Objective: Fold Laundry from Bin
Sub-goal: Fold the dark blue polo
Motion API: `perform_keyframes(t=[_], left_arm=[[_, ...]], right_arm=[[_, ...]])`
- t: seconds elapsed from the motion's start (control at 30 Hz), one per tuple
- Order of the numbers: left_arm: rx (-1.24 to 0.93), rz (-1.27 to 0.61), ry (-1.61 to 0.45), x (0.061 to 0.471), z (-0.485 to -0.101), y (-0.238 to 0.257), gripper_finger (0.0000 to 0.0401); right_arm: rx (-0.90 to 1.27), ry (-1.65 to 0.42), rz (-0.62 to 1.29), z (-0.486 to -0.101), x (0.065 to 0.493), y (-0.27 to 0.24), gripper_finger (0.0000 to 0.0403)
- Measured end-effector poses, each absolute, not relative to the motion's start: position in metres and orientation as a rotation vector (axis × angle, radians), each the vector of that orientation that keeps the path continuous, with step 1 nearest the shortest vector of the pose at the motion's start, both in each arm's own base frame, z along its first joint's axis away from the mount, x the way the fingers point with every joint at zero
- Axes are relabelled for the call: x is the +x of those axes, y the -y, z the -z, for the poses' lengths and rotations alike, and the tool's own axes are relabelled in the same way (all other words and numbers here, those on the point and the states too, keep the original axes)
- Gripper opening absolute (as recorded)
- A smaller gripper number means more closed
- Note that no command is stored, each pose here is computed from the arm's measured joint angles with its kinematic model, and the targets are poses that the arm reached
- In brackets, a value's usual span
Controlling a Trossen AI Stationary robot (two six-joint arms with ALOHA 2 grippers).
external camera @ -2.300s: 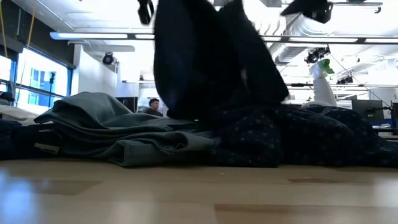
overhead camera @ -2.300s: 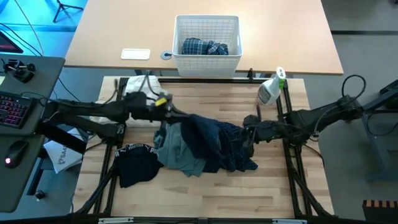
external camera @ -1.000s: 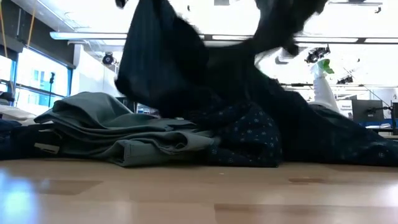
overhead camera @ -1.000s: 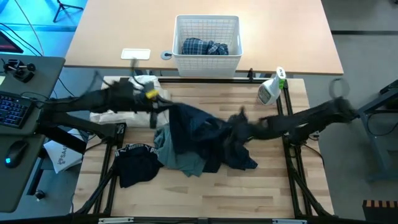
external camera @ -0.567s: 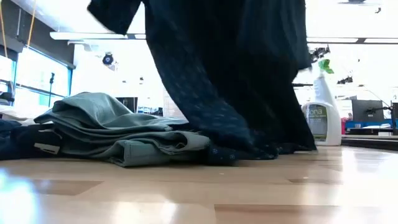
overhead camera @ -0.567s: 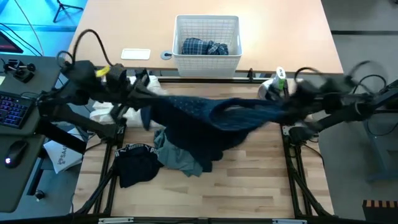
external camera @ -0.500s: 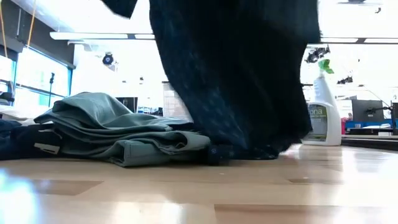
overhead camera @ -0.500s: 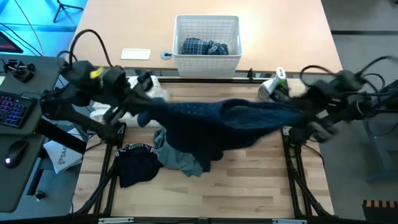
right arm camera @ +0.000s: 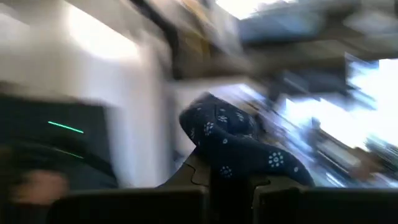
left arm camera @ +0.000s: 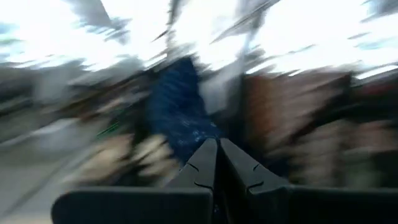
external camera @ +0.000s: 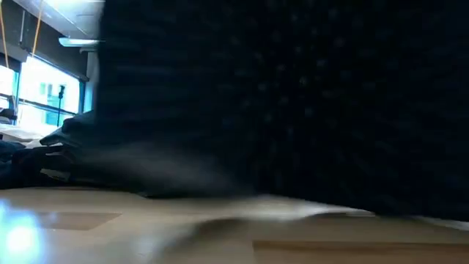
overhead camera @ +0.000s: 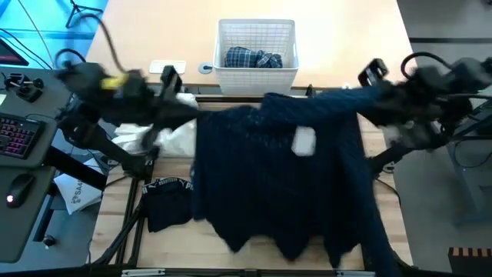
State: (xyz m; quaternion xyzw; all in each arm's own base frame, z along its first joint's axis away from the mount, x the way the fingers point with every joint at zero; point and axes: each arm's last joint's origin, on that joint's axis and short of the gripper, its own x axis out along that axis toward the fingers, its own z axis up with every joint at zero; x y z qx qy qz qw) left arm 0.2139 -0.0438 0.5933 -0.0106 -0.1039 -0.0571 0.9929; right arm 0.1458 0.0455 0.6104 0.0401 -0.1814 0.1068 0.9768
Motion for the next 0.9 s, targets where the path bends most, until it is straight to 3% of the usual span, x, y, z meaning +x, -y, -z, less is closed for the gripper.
perform_keyframes(t=[0.2,0.4,0.57,0.7,0.9], left_arm=[[0.028,-0.409,-0.244,0.229,-0.543,0.001,0.0],[0.066,-0.67,-0.681,0.251,-0.466,-0.035,0.0],[0.049,-0.739,-0.929,0.265,-0.391,-0.057,0.0],[-0.046,-0.686,-1.052,0.27,-0.336,-0.065,0.0],[-0.166,-0.589,-1.028,0.279,-0.293,-0.07,0.0]], right_arm=[[0.103,-0.051,0.313,-0.567,0.151,-0.016,0.0012],[0.143,-0.428,0.605,-0.502,0.169,0.01,0.0012],[0.188,-0.676,0.729,-0.428,0.192,0.034,0.0012],[0.294,-0.812,0.693,-0.354,0.217,0.055,0.0012],[0.347,-0.749,0.726,-0.281,0.234,0.087,0.0014]])
